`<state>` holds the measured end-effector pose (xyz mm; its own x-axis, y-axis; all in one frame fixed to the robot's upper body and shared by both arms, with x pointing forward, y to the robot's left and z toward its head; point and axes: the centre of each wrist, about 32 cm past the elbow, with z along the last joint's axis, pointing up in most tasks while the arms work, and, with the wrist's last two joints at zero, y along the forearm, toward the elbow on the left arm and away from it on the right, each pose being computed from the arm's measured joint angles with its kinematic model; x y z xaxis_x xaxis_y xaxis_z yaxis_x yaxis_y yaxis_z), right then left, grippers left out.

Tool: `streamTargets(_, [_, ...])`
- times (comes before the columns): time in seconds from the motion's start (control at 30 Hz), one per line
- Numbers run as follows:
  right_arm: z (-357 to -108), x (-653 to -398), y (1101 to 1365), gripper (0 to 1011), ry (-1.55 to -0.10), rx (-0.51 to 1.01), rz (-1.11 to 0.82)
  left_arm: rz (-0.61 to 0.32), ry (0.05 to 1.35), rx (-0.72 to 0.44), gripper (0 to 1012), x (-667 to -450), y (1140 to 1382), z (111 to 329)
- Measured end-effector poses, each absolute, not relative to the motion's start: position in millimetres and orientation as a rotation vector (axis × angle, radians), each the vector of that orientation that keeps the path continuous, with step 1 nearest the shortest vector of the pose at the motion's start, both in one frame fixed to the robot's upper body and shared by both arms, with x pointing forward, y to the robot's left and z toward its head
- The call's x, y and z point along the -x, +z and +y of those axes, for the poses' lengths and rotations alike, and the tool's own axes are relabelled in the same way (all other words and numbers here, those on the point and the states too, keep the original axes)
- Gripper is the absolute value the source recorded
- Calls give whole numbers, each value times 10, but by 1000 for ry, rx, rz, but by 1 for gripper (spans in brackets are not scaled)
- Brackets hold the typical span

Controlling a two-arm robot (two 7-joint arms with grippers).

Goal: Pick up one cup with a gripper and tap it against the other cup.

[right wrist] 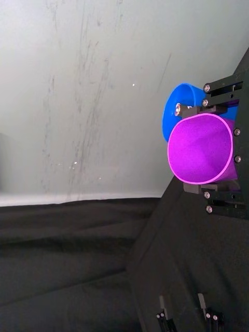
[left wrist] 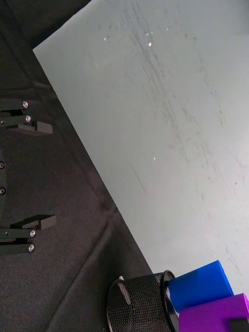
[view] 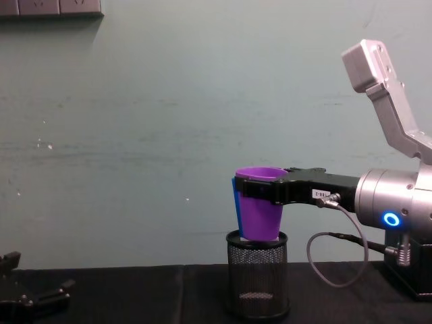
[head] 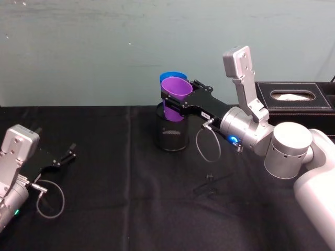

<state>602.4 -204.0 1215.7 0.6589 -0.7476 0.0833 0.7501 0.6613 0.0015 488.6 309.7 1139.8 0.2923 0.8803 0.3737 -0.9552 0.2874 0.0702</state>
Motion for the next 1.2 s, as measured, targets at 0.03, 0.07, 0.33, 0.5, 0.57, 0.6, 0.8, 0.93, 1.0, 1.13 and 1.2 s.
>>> streamTargets(0.03, [-2040, -6024, 12157, 717, -848, 34, -79, -285, 1248, -304, 1000, -4886, 11398, 3097])
streamTargets(0.07, [-2040, -6024, 12157, 718, -848, 34, -79, -285, 1248, -304, 1000, -4886, 11398, 3097])
streamTargets(0.33, [-2040, -6024, 12157, 718, -848, 34, -79, -285, 1248, -304, 1000, -4886, 11398, 3097])
streamTargets(0.5, [-2040, -6024, 12157, 718, -848, 34, -79, -285, 1248, -304, 1000, -4886, 11398, 3097])
streamTargets(0.57, [-2040, -6024, 12157, 718, -848, 34, -79, -285, 1248, -304, 1000, -4886, 11398, 3097])
streamTargets(0.6, [-2040, -6024, 12157, 718, -848, 34, -79, -285, 1248, -304, 1000, -4886, 11398, 3096])
streamTargets(0.8, [-2040, -6024, 12157, 718, -848, 34, -79, -285, 1248, -304, 1000, -4886, 11398, 3097])
streamTargets(0.93, [-2040, -6024, 12157, 718, -848, 34, -79, -285, 1248, -305, 1000, -4886, 11398, 3097])
streamTargets(1.0, [-2040, -6024, 12157, 718, -848, 34, -79, -285, 1248, -304, 1000, -4886, 11398, 3097])
streamTargets(1.13, [-2040, -6024, 12157, 718, -848, 34, -79, -285, 1248, -304, 1000, -4886, 11398, 3097])
streamTargets(1.2, [-2040, -6024, 12157, 718, -848, 34, -79, -285, 1248, -304, 1000, -4886, 11398, 3097])
